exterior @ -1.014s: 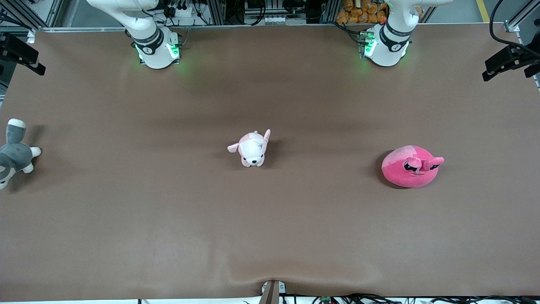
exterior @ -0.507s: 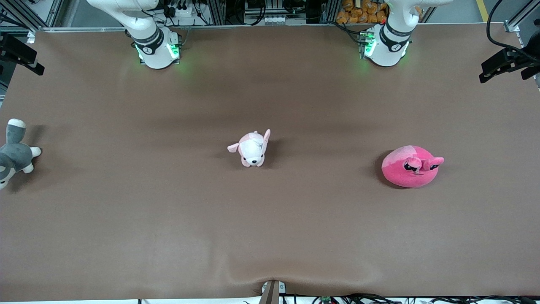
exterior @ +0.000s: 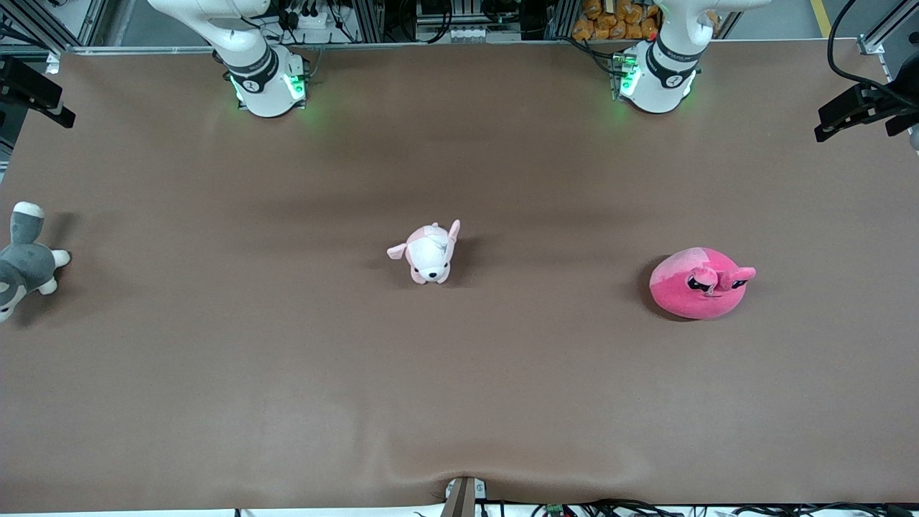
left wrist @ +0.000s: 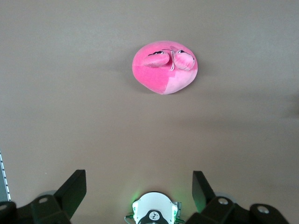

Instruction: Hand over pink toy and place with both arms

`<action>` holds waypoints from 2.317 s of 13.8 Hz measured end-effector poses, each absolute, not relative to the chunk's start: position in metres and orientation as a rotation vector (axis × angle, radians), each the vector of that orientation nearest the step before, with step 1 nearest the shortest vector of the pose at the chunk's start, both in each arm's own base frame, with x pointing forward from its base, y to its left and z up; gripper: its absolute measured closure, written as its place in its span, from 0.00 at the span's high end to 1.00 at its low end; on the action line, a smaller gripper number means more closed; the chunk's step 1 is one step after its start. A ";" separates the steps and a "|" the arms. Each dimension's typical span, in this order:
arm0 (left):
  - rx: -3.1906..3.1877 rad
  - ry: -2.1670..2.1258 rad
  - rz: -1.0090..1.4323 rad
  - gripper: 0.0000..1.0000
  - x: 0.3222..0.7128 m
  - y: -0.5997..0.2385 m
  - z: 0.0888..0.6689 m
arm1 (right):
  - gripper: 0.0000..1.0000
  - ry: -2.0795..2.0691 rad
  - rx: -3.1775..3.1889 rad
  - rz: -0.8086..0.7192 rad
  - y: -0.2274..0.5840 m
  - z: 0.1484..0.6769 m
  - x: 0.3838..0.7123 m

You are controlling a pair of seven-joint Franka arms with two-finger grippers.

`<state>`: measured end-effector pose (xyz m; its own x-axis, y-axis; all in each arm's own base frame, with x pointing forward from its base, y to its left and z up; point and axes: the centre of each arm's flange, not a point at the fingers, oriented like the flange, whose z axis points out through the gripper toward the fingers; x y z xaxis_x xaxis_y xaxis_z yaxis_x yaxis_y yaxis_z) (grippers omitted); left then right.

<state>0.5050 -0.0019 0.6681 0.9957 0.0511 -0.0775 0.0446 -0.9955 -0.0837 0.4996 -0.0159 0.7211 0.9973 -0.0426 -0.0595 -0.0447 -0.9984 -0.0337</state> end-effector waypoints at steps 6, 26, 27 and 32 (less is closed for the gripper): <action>-3.053 -0.066 0.156 1.00 0.512 -0.004 0.656 | 1.00 0.082 -3.122 0.094 -0.020 0.721 0.499; -3.056 -0.092 0.157 1.00 0.512 -0.006 0.655 | 1.00 0.085 -3.124 0.095 -0.021 0.721 0.499; -3.056 -0.092 0.157 1.00 0.512 -0.006 0.655 | 1.00 0.085 -3.124 0.095 -0.021 0.721 0.499; -3.056 -0.094 0.158 1.00 0.512 -0.006 0.655 | 1.00 0.085 -3.124 0.096 -0.021 0.721 0.499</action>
